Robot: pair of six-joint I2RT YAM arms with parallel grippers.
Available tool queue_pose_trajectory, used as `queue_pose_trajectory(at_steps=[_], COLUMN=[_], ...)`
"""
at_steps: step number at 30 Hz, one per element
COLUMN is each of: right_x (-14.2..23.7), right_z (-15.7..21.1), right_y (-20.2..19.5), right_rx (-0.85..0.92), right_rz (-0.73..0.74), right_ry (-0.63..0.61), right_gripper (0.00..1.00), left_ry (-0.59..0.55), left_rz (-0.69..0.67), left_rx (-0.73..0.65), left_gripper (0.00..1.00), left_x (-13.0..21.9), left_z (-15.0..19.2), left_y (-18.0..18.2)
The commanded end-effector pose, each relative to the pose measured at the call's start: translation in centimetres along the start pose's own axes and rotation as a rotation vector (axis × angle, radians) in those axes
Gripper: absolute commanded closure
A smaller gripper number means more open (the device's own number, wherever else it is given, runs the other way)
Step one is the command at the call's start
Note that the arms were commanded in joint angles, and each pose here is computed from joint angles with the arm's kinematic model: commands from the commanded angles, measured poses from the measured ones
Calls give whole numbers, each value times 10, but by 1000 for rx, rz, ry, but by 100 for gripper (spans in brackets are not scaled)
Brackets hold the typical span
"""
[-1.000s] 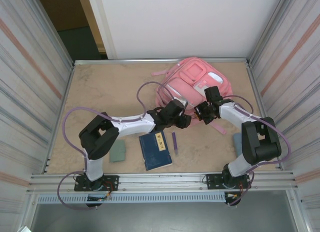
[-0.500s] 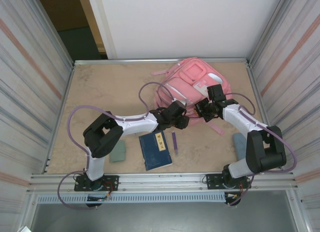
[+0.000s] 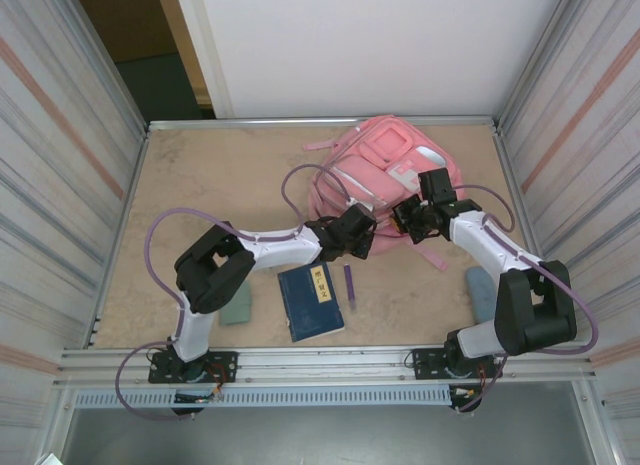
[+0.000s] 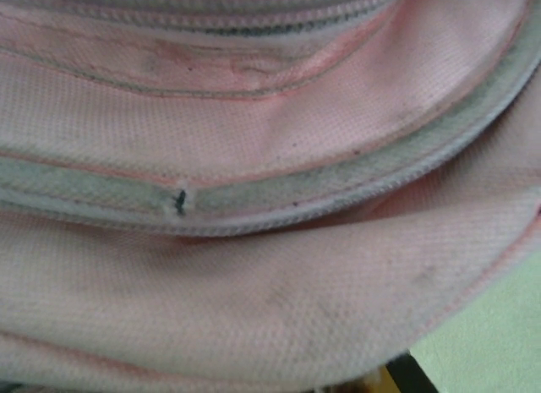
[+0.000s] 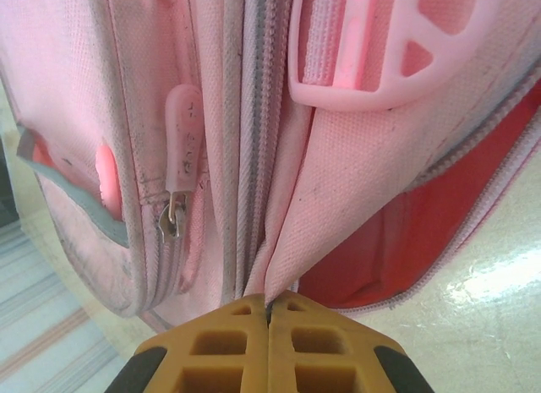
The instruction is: Pack the student bag
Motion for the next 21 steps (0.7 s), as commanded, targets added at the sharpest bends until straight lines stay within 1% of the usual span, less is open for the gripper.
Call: queue_pose_trajectory(at_steps=[1, 4, 5, 6, 7, 10, 13, 16, 17, 19, 21], right_x=[11, 9, 9, 8, 7, 10, 15, 15, 14, 11, 9], right_z=[-8, -19, -20, -17, -14, 1, 11, 15, 14, 10, 8], right_y=[0, -2, 0, 2, 2, -8, -24, -30, -34, -42, -41], right_rx=[22, 31, 69, 75, 72, 56, -9, -14, -26, -57, -62], right_rz=[-24, -30, -53, -78, -85, -49, 51, 69, 83, 114, 102], right_ry=[-33, -4, 30, 75, 114, 143, 99, 97, 84, 48, 40], right_gripper=[100, 100, 81, 59, 45, 35, 32, 34, 36, 49, 61], left_ry=[-61, -95, -109, -128, -142, -157, -176, -203, -207, -210, -216], left_rz=[83, 158, 184, 215, 242, 290, 339, 364, 374, 404, 416], left_rx=[-35, -56, -68, -77, -82, -90, -95, -105, -114, -136, -164], left_gripper=[100, 100, 100, 100, 100, 100, 100, 100, 100, 100, 100], left_x=[25, 36, 38, 38, 37, 33, 30, 29, 28, 28, 30], left_z=[-19, -25, -26, -27, -29, -36, -42, -46, -47, -47, -46], left_y=[-11, -19, -22, -26, -30, -39, -48, -55, -57, -64, -69])
Point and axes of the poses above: each hand's point on the last joint's axis, 136 mm out from that joint toward the fingers, its own x axis back along the fingers, its own y axis along the line the jaws close on, z = x × y, the point moved 5 cm from there along x, back along the fingers, and after that the axes turned 4 degrees about -x, right-handed, at the moved point
